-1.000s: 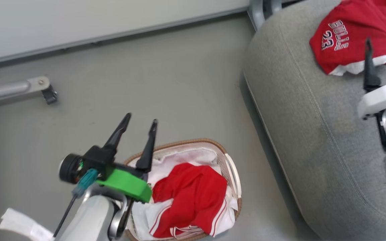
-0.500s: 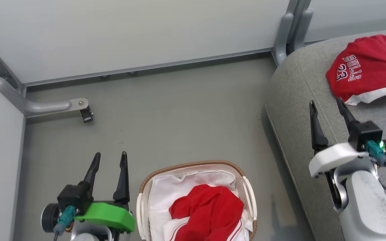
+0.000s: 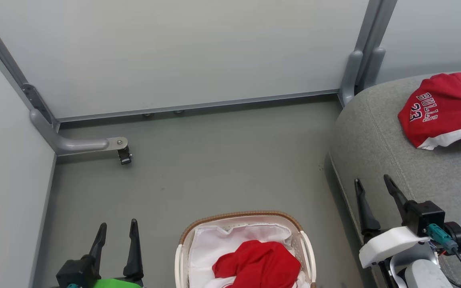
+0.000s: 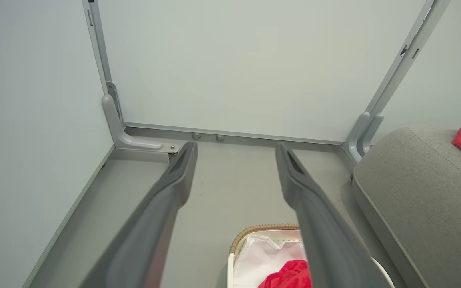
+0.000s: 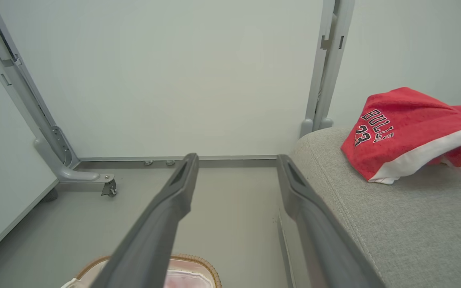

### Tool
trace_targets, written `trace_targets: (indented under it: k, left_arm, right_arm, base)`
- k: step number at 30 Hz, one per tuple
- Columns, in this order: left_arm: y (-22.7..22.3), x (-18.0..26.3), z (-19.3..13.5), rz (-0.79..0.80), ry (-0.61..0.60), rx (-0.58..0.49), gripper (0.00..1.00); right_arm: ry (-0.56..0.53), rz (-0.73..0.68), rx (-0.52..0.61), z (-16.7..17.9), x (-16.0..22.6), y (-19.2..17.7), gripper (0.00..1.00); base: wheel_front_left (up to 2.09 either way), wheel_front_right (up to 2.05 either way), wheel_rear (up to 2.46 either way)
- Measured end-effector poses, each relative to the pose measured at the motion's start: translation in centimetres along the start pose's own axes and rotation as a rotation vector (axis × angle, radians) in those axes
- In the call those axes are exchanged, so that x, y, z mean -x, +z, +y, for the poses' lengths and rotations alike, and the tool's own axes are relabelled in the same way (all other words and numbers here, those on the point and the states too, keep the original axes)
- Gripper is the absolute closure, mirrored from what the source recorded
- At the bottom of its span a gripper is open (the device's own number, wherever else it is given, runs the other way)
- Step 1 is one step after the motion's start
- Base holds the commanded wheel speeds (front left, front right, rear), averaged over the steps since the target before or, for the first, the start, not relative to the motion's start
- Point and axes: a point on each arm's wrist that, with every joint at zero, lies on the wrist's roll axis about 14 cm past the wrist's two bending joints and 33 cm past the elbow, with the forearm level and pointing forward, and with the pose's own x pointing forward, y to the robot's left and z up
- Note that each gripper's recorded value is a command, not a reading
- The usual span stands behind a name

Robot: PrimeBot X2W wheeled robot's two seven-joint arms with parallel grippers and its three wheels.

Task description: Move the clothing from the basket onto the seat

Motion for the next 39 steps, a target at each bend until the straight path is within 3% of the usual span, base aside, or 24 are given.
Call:
trace_targets:
  k: [33,39]
  left_arm:
    - [-0.3,-0.1,-1.6,0.007,-0.044,0.015,0.0]
    - [-0.4,-1.5,-3.7,0.016,-0.132,-0.047,0.0]
  right_arm:
    - [0.026,0.015,-0.009,0.9,0.2,-0.5,0.0]
    - [0.009,0.025,-0.006,0.3,-0.2,-0.9,0.0]
  base:
    - [0.0,0.0,0.0]
    - [0.0,0.0,0.0]
